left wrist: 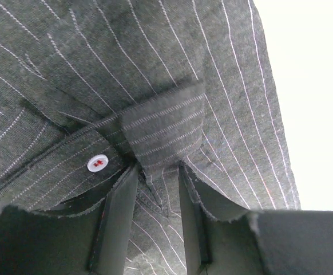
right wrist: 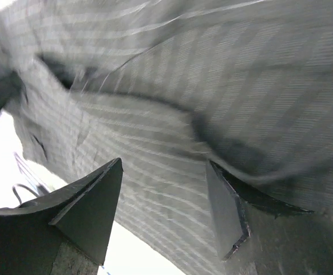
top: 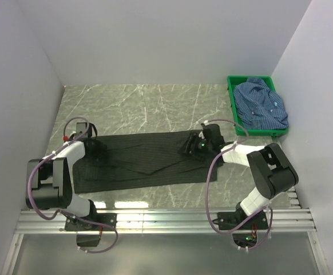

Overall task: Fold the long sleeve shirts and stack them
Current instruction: Fold the shirt

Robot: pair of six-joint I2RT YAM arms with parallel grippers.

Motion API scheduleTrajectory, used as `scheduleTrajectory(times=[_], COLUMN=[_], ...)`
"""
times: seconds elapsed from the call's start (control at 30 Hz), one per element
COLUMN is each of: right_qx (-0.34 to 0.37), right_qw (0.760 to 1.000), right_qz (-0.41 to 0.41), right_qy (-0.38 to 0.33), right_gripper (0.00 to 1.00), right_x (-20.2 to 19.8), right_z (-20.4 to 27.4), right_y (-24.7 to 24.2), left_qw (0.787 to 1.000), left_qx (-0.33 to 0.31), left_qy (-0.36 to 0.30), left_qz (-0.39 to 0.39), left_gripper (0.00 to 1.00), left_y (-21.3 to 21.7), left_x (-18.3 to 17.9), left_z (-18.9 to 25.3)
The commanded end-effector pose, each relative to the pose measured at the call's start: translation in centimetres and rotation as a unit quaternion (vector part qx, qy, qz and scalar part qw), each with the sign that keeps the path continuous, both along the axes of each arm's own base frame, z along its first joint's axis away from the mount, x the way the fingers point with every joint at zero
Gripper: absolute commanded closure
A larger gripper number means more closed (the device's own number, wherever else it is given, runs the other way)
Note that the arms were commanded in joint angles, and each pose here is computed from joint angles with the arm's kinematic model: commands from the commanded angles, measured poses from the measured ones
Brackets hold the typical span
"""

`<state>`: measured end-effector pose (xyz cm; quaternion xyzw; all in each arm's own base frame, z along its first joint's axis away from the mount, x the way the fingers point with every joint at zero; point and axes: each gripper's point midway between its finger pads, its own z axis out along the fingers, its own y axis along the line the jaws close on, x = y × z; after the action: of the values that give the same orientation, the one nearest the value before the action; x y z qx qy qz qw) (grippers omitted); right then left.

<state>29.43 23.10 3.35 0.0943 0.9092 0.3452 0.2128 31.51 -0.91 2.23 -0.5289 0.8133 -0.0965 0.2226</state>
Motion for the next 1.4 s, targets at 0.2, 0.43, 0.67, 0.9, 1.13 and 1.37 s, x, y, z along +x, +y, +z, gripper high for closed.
scheduleTrajectory(times=[0.2,0.43,0.67,0.9,1.13,1.37], right_qx=[-0.105,-0.072,0.037,0.041,-0.022,-0.097], right_qw=[0.989,0.994,0.986,0.957,0.941,0.965], right_qz=[-0.097,-0.035,0.151,0.286,0.329,0.227], right_qy=[-0.025,-0.074,-0.054,-0.008,0.073,0.084], right_gripper=[0.32,0.32,0.34,0.34,0.34,0.34], right_x=[1.5,-0.4,-5.2,-7.7,-9.1,-6.0], right_z=[0.2,5.9,8.8,7.2,0.7,-2.7], right_y=[-7.1,-3.7,7.7,14.2,13.3,6.9], left_qw=[0.998,0.994,0.993,0.992,0.992,0.994], left_qx=[0.062,0.082,0.074,0.075,0.064,0.058], left_qy=[0.005,-0.032,-0.020,0.025,0.075,0.087], left_qz=[0.024,-0.063,-0.093,-0.095,-0.073,-0.042], left_gripper=[0.50,0.41,0.46,0.50,0.53,0.54], left_y=[3.9,2.5,1.4,1.7,2.0,3.1], left_x=[-1.7,-0.3,-0.9,-1.0,-2.0,-2.7], left_z=[2.5,6.2,4.9,2.4,-0.2,-0.5])
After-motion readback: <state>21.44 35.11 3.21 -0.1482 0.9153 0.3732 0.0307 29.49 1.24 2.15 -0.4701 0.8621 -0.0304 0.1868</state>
